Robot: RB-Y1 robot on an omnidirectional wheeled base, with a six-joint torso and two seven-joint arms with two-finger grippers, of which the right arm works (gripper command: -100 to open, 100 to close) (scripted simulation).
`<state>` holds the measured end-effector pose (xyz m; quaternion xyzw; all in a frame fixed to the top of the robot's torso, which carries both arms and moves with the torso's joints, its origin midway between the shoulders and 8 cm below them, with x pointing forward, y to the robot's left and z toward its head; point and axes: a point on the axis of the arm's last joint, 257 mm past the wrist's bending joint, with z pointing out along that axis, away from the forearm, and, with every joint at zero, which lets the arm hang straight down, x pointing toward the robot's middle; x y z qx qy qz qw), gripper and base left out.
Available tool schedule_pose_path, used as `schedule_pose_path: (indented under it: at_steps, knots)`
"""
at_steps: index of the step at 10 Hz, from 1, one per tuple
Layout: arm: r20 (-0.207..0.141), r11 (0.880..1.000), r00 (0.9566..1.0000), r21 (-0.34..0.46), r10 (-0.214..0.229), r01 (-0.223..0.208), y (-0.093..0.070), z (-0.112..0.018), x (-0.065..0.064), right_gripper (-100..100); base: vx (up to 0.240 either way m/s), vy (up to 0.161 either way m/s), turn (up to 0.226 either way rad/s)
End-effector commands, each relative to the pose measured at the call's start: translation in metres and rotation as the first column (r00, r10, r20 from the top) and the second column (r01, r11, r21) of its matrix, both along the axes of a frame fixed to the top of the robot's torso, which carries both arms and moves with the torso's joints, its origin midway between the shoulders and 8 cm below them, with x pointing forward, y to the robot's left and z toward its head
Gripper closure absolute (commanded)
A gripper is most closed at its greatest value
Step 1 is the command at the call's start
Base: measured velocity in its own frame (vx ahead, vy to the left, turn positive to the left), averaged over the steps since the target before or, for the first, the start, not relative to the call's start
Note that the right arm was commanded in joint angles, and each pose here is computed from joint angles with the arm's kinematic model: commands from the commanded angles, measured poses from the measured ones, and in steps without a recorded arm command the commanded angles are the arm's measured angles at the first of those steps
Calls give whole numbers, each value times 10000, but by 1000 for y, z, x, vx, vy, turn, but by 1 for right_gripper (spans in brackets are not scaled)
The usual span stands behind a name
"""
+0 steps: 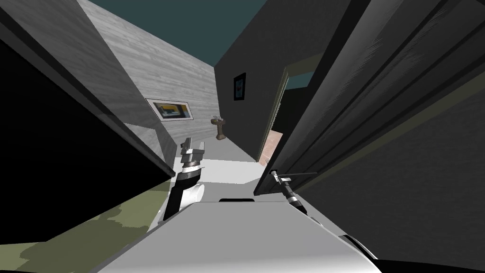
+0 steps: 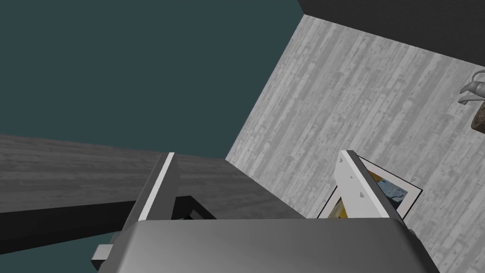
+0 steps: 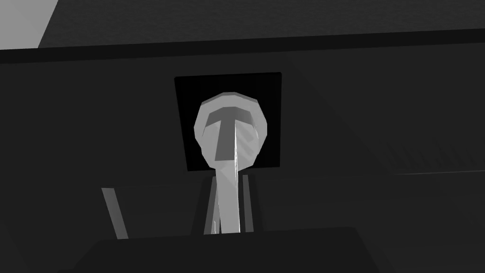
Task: Pull the door open
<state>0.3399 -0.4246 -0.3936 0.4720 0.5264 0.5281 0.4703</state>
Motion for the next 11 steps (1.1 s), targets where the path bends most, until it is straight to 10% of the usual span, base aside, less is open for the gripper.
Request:
schedule_pose_path:
  at_steps: [1, 11]
  knots:
    - [-80, 10000, 10000, -2, 16, -16, 0, -3, -4, 100, -182, -101, 162]
    - [-14, 9999, 9999, -27, 113, -113, -3, 0, -10, 100, -157, -64, 119]
